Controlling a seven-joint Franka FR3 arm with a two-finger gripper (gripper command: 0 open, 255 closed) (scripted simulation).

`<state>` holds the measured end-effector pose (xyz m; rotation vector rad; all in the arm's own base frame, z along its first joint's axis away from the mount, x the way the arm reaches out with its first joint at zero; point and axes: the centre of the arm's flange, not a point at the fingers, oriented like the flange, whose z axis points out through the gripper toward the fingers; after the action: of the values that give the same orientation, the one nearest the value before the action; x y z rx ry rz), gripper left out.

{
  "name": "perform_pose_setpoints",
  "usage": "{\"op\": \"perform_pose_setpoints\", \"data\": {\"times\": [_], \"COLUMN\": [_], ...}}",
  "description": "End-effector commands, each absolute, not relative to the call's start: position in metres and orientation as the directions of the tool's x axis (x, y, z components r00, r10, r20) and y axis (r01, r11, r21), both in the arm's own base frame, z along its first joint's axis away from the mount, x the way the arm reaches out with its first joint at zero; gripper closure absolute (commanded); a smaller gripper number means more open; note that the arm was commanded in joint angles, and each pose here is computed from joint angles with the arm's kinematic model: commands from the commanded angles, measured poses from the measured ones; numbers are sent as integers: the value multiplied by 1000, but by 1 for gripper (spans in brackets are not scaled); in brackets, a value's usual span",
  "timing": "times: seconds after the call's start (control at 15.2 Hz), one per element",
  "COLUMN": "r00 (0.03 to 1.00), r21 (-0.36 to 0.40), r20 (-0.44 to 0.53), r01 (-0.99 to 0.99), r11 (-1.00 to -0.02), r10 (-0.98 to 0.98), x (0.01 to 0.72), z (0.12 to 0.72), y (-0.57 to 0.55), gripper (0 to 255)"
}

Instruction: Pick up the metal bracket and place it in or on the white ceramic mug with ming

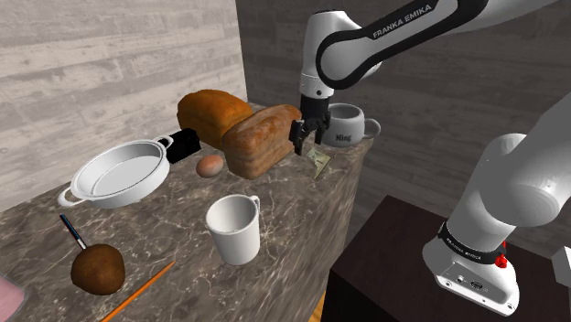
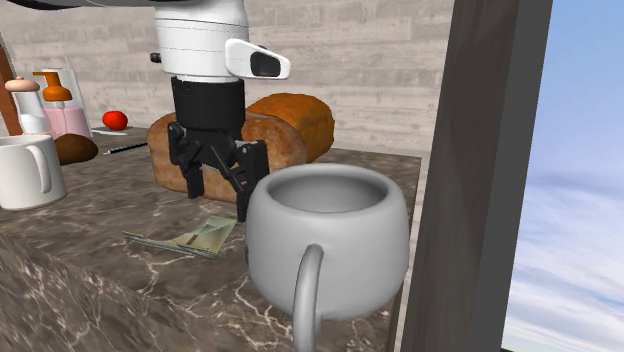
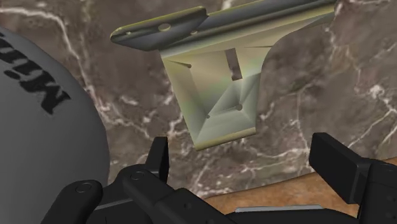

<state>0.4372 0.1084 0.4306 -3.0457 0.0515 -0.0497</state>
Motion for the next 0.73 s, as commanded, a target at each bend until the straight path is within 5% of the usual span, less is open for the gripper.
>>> {"op": "perform_pose_setpoints", "data": {"times": [0.0,0.46,0.53,0.66], "r00": [999,999,999,999], "r21": [-91,-91,-91,-91], "r20": [8,8,8,8], "r01": [-46,-46,-46,-47], "r11": [-995,-995,-995,-995], "r10": [-47,-47,-47,-48], "x": [435,435,437,437], "z": [412,412,410,410], "y": [101,101,102,101], "gripper": [0,0,255,255]}}
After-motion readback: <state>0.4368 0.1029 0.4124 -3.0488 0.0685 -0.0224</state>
